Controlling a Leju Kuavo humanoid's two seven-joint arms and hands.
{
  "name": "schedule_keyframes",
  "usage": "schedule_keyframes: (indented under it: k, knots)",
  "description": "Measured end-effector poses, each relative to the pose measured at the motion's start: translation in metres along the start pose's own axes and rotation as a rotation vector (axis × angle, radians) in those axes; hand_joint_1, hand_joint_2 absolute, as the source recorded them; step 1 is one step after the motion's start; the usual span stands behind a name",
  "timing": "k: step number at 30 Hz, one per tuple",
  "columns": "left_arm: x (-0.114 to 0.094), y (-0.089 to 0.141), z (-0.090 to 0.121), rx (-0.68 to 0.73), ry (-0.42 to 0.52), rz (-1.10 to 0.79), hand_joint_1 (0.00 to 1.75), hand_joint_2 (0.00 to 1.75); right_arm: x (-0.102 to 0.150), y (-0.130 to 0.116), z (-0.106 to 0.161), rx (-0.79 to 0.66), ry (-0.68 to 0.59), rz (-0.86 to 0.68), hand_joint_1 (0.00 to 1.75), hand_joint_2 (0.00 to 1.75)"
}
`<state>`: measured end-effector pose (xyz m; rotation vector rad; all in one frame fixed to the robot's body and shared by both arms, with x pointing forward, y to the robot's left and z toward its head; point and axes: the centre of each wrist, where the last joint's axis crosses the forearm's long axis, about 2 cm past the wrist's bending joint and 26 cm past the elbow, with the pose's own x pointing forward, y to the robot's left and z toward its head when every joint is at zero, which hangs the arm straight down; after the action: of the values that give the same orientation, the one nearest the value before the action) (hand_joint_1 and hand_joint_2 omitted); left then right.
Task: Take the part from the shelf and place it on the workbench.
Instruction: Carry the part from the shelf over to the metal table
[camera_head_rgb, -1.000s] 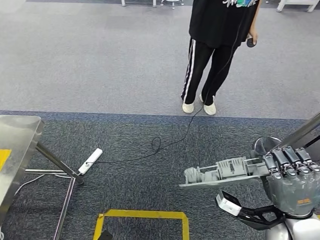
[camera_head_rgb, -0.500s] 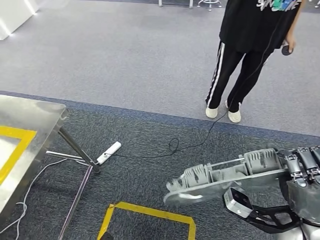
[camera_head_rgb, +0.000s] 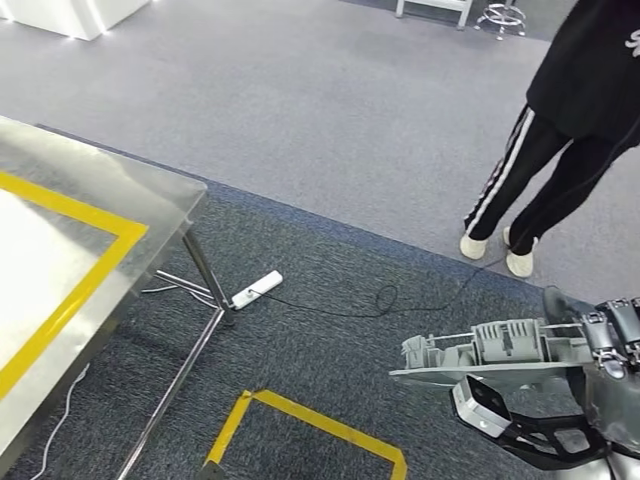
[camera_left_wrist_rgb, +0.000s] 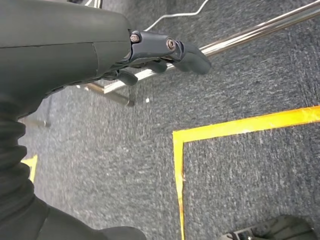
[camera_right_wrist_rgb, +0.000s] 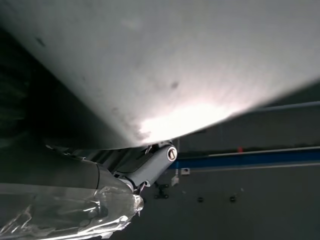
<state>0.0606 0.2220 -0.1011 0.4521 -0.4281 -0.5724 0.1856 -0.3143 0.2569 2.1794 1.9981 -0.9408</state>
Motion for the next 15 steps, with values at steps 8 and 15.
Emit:
schedule_keyframes:
  k: [8, 15]
  knots:
    - [-0.0003, 0.001, -0.0006, 0.003, 0.003, 0.004, 0.0, 1.75, 0.0014, 0.0, 0.0021, 0.01, 0.002, -0.005, 1.75, 1.75]
    - [-0.0019, 0.0008, -0.0004, 0.002, 0.009, 0.003, 0.0, 1.75, 0.003, 0.0003, 0.0036, 0.019, 0.005, -0.01, 1.75, 1.75]
